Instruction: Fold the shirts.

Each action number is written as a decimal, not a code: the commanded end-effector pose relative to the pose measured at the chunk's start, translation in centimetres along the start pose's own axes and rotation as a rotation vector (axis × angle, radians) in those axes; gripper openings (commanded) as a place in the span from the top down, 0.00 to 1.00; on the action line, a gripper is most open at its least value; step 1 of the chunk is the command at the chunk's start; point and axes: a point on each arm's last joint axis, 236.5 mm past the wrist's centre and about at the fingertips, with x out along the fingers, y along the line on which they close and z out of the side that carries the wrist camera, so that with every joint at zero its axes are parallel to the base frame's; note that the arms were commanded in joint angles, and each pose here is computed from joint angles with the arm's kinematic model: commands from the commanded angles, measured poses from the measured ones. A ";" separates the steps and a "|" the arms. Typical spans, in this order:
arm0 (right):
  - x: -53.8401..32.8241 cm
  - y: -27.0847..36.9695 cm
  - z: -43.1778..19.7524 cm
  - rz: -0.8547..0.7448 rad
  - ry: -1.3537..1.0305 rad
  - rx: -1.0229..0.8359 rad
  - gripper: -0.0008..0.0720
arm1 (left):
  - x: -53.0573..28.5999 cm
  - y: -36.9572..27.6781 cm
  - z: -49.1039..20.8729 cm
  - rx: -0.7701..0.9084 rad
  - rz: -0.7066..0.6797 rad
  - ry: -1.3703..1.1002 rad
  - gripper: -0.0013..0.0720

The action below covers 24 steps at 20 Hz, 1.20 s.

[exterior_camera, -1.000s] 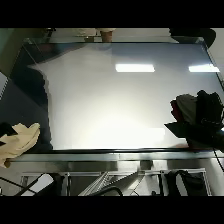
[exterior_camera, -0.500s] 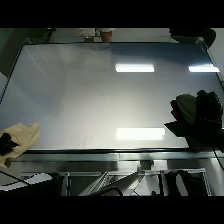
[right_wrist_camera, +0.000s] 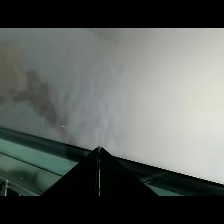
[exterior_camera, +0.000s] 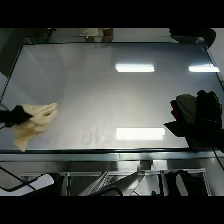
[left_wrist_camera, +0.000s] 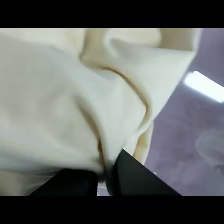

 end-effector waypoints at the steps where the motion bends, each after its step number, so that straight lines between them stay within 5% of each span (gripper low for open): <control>1: 0.2 -0.1 0.0 0.003 0.006 0.004 0.96 | 0.1 -16.3 -2.1 0.334 -0.226 0.001 0.96; 7: 1.1 -1.0 0.1 0.002 0.045 0.000 0.95 | 7.2 -27.2 -13.5 0.755 -0.267 0.230 0.96; 11: 2.2 -2.1 0.0 0.001 0.093 0.044 0.95 | 12.9 -28.1 -18.5 0.828 -0.251 0.387 0.96; 12: 2.5 -2.3 -0.1 0.002 0.105 0.055 0.94 | 14.1 -27.9 -19.2 0.826 -0.245 0.416 0.63; 13: 2.7 -2.5 -0.1 0.002 0.115 0.064 0.73 | 14.8 -27.6 -19.5 0.817 -0.238 0.433 0.05; 14: 2.8 -2.7 0.0 0.002 0.118 0.070 0.50 | 15.2 -27.3 -19.3 0.796 -0.228 0.442 0.03; 21: 6.2 -6.0 2.6 -0.005 0.093 0.087 0.48 | 12.0 -20.0 -11.0 0.586 -0.139 0.336 0.03; 24: 10.6 -6.1 3.7 0.122 0.111 0.097 0.48 | 12.9 -14.1 -9.0 0.413 -0.106 0.295 0.03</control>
